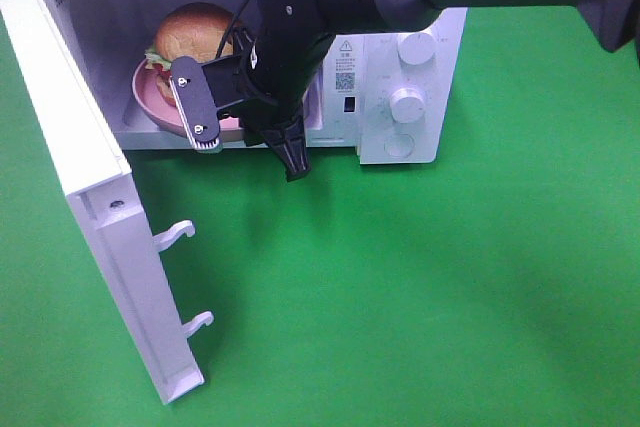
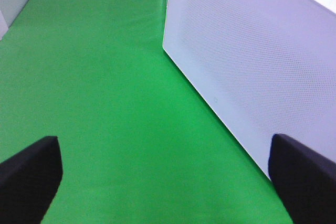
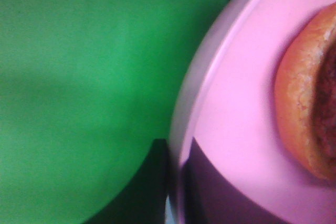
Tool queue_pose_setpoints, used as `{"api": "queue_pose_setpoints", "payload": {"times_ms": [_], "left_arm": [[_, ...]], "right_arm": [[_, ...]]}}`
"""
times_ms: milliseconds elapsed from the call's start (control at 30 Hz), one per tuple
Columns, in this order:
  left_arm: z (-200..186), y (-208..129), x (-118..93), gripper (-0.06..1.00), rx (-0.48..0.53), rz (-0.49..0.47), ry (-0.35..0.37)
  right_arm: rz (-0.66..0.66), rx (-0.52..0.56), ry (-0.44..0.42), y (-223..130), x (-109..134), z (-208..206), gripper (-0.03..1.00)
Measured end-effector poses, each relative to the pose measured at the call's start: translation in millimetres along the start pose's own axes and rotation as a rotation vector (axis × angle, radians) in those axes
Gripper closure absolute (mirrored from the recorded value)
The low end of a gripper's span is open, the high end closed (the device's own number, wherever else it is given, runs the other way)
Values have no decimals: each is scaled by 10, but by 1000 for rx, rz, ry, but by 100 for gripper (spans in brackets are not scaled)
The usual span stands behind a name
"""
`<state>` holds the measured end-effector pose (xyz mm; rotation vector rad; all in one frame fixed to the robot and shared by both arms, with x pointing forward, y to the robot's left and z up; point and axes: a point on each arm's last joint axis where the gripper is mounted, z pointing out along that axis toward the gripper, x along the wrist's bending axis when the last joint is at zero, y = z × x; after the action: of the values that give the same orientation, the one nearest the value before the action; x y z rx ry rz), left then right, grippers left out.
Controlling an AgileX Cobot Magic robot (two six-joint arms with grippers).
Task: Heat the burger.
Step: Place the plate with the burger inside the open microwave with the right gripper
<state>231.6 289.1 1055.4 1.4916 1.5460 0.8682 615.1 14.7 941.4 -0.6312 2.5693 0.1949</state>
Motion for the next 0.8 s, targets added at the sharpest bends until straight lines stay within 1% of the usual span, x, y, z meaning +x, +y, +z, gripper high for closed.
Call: {"api": "queue_pose_setpoints", "payload": {"times_ms": [67, 133, 233, 333, 467, 567, 800], "left_arm": [[0, 0, 0, -5, 0, 0, 0], [0, 0, 0, -5, 0, 0, 0], [0, 0, 0, -5, 0, 0, 0], [0, 0, 0, -5, 0, 0, 0], [0, 0, 0, -5, 0, 0, 0], [0, 0, 0, -5, 0, 0, 0], [0, 0, 0, -5, 0, 0, 0]], "right_arm": [[8, 2, -2, -9, -22, 25, 93], [37, 5, -26, -12, -98, 61, 93], [41, 9, -34, -26, -124, 63, 93], [50, 16, -52, -54, -198, 121, 93], [63, 26, -47, -98, -232, 196, 93], [92, 30, -59, -135, -285, 234, 93], [104, 44, -86, -201, -370, 334, 93]]}}
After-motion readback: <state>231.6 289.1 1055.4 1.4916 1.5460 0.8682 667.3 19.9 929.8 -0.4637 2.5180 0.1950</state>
